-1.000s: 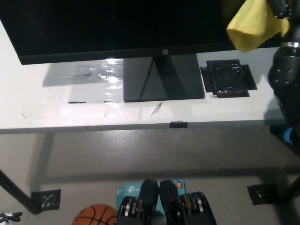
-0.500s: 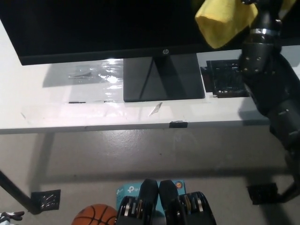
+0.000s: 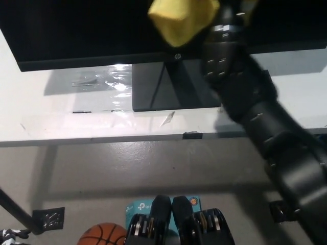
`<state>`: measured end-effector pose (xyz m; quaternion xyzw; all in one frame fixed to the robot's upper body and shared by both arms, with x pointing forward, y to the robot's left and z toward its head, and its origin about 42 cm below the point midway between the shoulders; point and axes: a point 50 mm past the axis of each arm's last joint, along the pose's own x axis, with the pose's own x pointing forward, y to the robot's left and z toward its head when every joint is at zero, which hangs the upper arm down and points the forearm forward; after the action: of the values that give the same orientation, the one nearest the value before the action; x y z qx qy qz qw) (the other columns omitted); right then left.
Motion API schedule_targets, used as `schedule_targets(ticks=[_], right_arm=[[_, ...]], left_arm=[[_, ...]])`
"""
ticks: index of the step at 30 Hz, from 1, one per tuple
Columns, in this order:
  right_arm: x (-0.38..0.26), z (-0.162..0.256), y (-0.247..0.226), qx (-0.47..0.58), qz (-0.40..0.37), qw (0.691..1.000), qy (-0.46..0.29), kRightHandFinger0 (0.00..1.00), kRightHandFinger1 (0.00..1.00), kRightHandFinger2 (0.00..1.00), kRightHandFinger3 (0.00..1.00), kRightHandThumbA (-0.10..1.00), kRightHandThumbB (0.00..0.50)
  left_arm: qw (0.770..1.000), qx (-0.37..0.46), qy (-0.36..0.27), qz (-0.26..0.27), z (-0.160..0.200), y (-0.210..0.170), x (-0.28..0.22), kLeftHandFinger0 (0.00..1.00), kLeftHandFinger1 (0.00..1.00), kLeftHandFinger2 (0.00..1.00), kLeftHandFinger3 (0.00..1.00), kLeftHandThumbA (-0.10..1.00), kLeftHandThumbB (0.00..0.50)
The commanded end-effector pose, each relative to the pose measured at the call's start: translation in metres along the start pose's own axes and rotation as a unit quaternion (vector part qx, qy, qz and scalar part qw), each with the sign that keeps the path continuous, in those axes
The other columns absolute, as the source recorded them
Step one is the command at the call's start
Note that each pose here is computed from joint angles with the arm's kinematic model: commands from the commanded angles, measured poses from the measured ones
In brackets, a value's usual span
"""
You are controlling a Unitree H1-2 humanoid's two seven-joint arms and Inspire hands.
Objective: The robot uses its right hand to pick up the cloth kept in the middle of the desk and use it to wipe the monitor in the middle of the desk by swiping its screen twice
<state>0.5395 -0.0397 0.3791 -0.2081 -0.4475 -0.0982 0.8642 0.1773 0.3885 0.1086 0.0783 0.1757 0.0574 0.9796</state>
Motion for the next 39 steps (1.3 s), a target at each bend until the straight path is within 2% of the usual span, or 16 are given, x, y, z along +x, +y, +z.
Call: schedule_targets(ticks=[1, 7, 9, 14, 16, 21, 22, 24, 26, 28, 29, 31, 34, 35, 37, 39], right_arm=[[0.026, 0.049, 0.024, 0.025, 0.009, 0.998, -0.056, 0.0, 0.0, 0.0, 0.01, -0.1, 0.235], [0.013, 0.066, 0.049, 0.048, 0.036, 0.997, -0.048, 0.0, 0.0, 0.02, 0.03, -0.1, 0.228], [0.006, 0.069, 0.056, 0.047, 0.04, 0.997, -0.05, 0.0, 0.0, 0.03, 0.0, -0.1, 0.225], [0.001, 0.069, 0.061, 0.044, 0.048, 0.997, -0.047, 0.0, 0.0, 0.03, 0.0, -0.1, 0.225], [0.0, 0.065, 0.059, 0.042, 0.051, 0.997, -0.044, 0.0, 0.0, 0.03, 0.03, -0.1, 0.234], [-0.001, 0.059, 0.056, 0.039, 0.051, 0.997, -0.04, 0.0, 0.0, 0.05, 0.05, -0.1, 0.211], [0.001, 0.051, 0.048, 0.033, 0.052, 0.997, -0.039, 0.0, 0.0, 0.06, 0.08, -0.1, 0.19], [0.002, 0.045, 0.041, 0.029, 0.05, 0.998, -0.039, 0.0, 0.0, 0.06, 0.1, -0.1, 0.181], [0.001, 0.034, 0.028, 0.017, 0.041, 0.998, -0.049, 0.0, 0.0, 0.05, 0.1, -0.1, 0.164], [0.0, 0.026, 0.018, 0.006, 0.041, 0.998, -0.057, 0.0, 0.0, 0.0, 0.12, -0.1, 0.201], [-0.004, 0.013, 0.004, -0.007, 0.044, 0.997, -0.066, 0.0, 0.0, 0.0, 0.1, -0.1, 0.206], [-0.011, -0.002, -0.016, -0.023, 0.056, 0.995, -0.078, 0.0, 0.0, 0.08, 0.15, -0.1, 0.186], [-0.017, -0.017, -0.035, -0.041, 0.069, 0.993, -0.084, 0.0, 0.0, 0.11, 0.17, -0.1, 0.18], [-0.023, -0.027, -0.048, -0.048, 0.078, 0.992, -0.081, 0.0, 0.0, 0.17, 0.2, -0.1, 0.145], [-0.03, -0.036, -0.064, -0.053, 0.085, 0.992, -0.081, 0.0, 0.0, 0.22, 0.19, -0.1, 0.126], [-0.046, -0.047, -0.085, -0.057, 0.083, 0.992, -0.076, 0.0, 0.0, 0.26, 0.18, -0.1, 0.14]], left_arm=[[1.0, 0.02, -0.02, -0.007, 0.011, 0.004, -0.001, 0.48, 0.51, 0.68, 0.83, 0.48, 0.114], [1.0, 0.018, -0.023, -0.009, 0.011, 0.002, 0.003, 0.46, 0.48, 0.63, 0.83, 0.49, 0.13], [1.0, 0.008, -0.021, -0.007, 0.01, 0.002, 0.003, 0.46, 0.47, 0.61, 0.82, 0.46, 0.122], [0.999, 0.011, -0.026, -0.014, 0.01, 0.003, 0.003, 0.44, 0.48, 0.6, 0.81, 0.47, 0.105], [1.0, 0.005, -0.025, -0.014, 0.008, 0.004, 0.004, 0.43, 0.47, 0.59, 0.81, 0.46, 0.125], [1.0, 0.008, -0.022, -0.013, 0.007, 0.004, 0.0, 0.45, 0.49, 0.62, 0.82, 0.5, 0.131], [1.0, 0.008, -0.022, -0.014, 0.006, 0.005, 0.001, 0.46, 0.5, 0.63, 0.81, 0.52, 0.163], [1.0, 0.019, -0.018, -0.008, 0.007, 0.005, 0.0, 0.46, 0.5, 0.63, 0.82, 0.55, 0.158], [1.0, 0.014, -0.018, -0.006, 0.008, 0.004, -0.001, 0.48, 0.51, 0.66, 0.83, 0.49, 0.127], [1.0, 0.009, -0.022, -0.005, 0.009, 0.004, -0.001, 0.47, 0.48, 0.65, 0.83, 0.47, 0.11], [1.0, 0.008, -0.023, -0.004, 0.01, 0.003, -0.001, 0.46, 0.47, 0.65, 0.82, 0.47, 0.105], [1.0, 0.007, -0.023, -0.003, 0.01, 0.004, -0.001, 0.47, 0.47, 0.66, 0.84, 0.47, 0.106], [1.0, 0.013, -0.026, -0.001, 0.01, 0.007, -0.001, 0.48, 0.5, 0.68, 0.84, 0.48, 0.107], [1.0, 0.013, -0.026, -0.001, 0.011, 0.007, -0.001, 0.49, 0.5, 0.68, 0.84, 0.49, 0.104], [1.0, 0.012, -0.027, 0.002, 0.012, 0.008, 0.0, 0.49, 0.49, 0.67, 0.84, 0.48, 0.107], [1.0, 0.01, -0.028, 0.004, 0.012, 0.008, -0.001, 0.47, 0.48, 0.66, 0.84, 0.47, 0.096]])
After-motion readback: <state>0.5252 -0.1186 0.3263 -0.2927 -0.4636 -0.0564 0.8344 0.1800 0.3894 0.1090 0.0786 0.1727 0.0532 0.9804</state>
